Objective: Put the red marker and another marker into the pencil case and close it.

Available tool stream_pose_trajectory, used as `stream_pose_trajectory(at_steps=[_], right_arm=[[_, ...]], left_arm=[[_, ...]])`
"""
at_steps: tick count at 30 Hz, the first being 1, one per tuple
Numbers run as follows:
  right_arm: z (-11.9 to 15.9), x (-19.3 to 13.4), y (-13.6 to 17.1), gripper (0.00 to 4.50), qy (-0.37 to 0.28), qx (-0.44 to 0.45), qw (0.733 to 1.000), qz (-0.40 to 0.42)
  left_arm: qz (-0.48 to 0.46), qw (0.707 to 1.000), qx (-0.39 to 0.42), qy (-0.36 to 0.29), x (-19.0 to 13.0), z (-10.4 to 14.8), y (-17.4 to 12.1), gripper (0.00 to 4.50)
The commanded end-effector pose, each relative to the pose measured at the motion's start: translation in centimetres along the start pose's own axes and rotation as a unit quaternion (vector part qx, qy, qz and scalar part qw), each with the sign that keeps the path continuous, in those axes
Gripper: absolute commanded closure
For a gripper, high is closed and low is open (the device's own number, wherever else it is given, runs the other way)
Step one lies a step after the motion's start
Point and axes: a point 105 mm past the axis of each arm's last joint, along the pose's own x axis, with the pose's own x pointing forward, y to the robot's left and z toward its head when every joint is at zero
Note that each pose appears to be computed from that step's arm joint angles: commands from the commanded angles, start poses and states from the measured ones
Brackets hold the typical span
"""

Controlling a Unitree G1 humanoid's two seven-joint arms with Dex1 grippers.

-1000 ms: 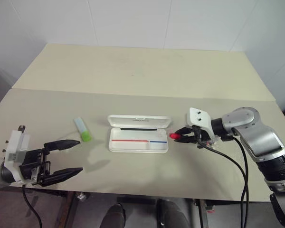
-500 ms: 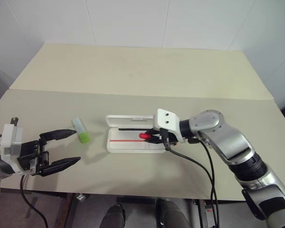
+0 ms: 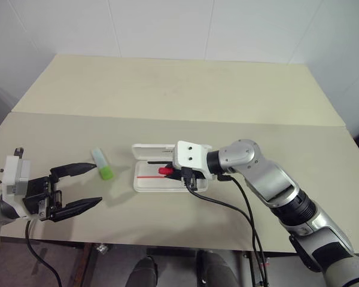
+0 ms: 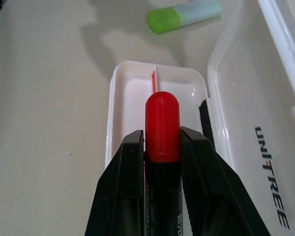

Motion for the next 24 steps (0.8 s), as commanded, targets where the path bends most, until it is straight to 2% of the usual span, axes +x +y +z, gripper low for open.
stream_pose_trajectory(at_steps=[1, 14, 24], right_arm=[[1.4, 0.0, -0.6, 3.08, -0.014, -0.03, 0.999, -0.014], [2.7, 1.7, -1.1, 3.08, -0.023, -0.089, 0.995, -0.046], [2.2, 2.8, -1.3, 3.08, -0.002, -0.115, 0.992, -0.058]], left_arm=[[0.0, 1.0, 0.021, 0.001, -0.1, 1.0, -0.2, 0.0], [0.0, 1.0, 0.021, -0.003, 0.3, 1.1, -0.2, 0.0], [0.003, 1.0, 0.02, -0.003, 0.4, 1.1, -0.3, 0.0]])
